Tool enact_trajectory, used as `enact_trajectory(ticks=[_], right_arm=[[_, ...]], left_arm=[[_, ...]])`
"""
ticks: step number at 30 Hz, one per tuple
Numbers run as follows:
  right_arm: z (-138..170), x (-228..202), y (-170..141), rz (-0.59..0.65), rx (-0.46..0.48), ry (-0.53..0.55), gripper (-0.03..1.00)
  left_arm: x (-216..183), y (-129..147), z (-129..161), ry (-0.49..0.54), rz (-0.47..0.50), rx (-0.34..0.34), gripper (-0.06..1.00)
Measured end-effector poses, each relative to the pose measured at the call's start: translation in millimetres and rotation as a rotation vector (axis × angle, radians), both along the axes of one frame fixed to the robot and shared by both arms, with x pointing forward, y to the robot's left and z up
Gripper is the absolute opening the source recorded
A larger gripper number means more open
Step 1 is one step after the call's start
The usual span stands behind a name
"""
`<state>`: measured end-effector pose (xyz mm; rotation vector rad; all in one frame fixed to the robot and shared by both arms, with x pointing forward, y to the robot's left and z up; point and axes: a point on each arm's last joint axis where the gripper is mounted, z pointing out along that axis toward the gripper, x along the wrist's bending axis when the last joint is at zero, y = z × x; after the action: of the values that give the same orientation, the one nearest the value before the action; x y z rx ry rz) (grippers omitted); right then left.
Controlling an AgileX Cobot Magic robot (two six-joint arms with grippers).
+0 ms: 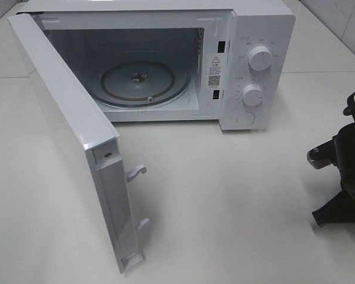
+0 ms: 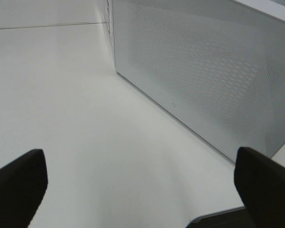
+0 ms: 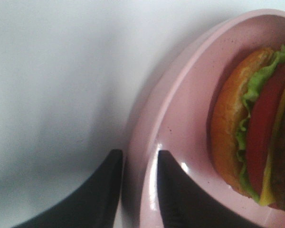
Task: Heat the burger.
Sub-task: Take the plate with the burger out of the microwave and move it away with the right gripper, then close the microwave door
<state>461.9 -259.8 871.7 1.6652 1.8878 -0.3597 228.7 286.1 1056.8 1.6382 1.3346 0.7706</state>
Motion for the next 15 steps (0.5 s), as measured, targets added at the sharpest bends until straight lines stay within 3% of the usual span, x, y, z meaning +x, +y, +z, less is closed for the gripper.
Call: enact_trajectory(ticks=[2, 8, 10, 13, 15], right_arm=[[10, -1, 1, -0.025, 0.029, -0.032, 0.35], [23, -2, 4, -0.012, 0.087, -0.059, 0.39], [39, -4, 12, 0.059, 0.207, -0.081, 0.42], [44, -5, 14, 0.086, 0.242, -0.087, 0.44], [64, -9, 21, 0.182, 0.344, -0.123, 0.59]], left_arm=[[0, 0, 0, 0.000, 0.000, 0.000, 0.99], [0, 0, 0, 0.000, 0.000, 0.000, 0.99], [0, 0, 0, 0.000, 0.000, 0.000, 0.99], [0, 0, 0, 0.000, 0.000, 0.000, 0.99], [0, 0, 0, 0.000, 0.000, 0.000, 0.99]])
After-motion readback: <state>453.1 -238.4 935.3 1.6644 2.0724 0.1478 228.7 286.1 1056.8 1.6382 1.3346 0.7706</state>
